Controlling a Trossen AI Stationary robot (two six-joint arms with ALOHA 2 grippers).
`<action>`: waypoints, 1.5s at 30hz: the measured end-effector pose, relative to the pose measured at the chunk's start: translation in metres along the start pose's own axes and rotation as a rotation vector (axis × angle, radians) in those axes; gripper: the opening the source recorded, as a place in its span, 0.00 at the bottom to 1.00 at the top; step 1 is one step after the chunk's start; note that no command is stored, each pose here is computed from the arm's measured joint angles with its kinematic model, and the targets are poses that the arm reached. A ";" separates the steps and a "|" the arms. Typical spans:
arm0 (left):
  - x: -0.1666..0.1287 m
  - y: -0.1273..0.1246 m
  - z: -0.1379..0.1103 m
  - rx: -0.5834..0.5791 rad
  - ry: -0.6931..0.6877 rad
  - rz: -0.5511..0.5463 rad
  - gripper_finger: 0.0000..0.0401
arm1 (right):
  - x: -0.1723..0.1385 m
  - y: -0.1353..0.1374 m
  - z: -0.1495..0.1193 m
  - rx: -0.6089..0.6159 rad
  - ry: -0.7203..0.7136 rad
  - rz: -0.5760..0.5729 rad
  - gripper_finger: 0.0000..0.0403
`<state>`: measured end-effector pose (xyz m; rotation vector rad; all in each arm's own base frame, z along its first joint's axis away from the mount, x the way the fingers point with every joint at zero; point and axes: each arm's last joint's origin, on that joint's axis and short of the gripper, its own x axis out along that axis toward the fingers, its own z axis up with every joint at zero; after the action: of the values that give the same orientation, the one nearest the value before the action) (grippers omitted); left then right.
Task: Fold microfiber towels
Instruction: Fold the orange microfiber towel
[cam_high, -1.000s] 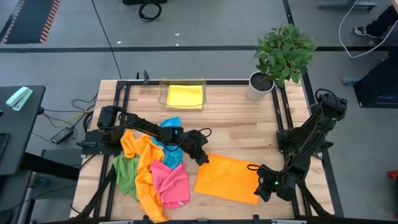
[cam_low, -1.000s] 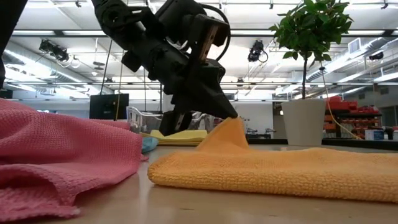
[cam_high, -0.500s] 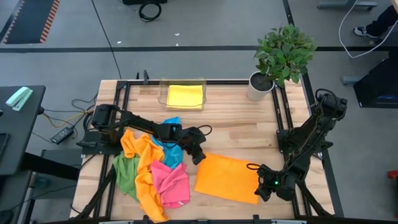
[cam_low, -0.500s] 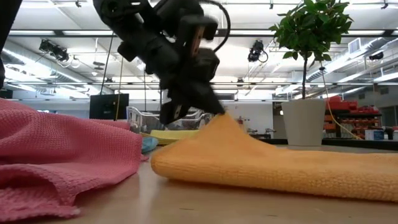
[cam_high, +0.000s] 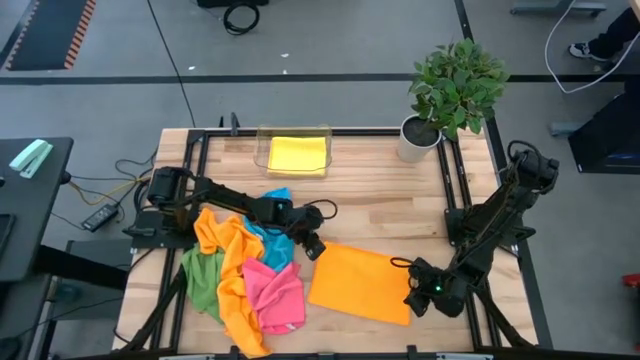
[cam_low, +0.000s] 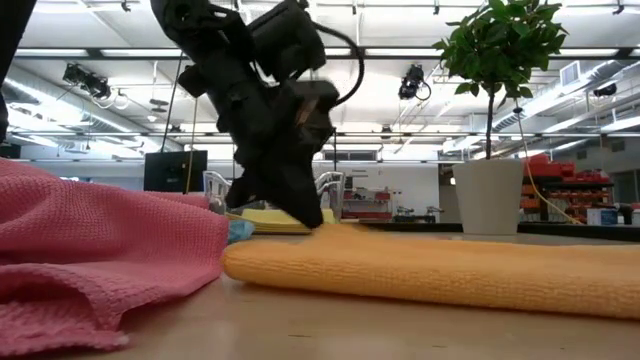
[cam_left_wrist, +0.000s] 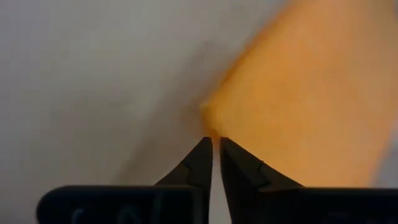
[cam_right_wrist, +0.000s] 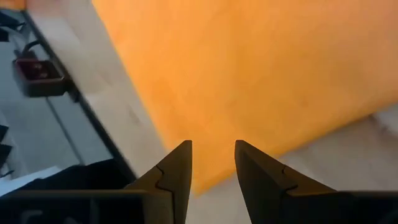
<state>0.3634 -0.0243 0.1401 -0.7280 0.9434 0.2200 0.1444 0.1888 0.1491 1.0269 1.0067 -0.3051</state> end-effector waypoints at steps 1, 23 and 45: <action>0.000 0.003 0.001 -0.014 -0.015 0.033 0.12 | 0.001 -0.001 0.003 -0.005 -0.010 -0.017 0.32; 0.001 -0.028 -0.013 0.216 -0.076 -0.080 0.02 | 0.004 -0.021 0.032 -0.064 -0.113 -0.272 0.01; 0.007 -0.003 0.011 0.033 -0.171 0.000 0.01 | -0.005 -0.039 0.047 -0.180 -0.203 -0.512 0.01</action>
<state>0.3761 -0.0202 0.1394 -0.6675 0.7827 0.2617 0.1426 0.1286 0.1375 0.5507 1.0799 -0.7105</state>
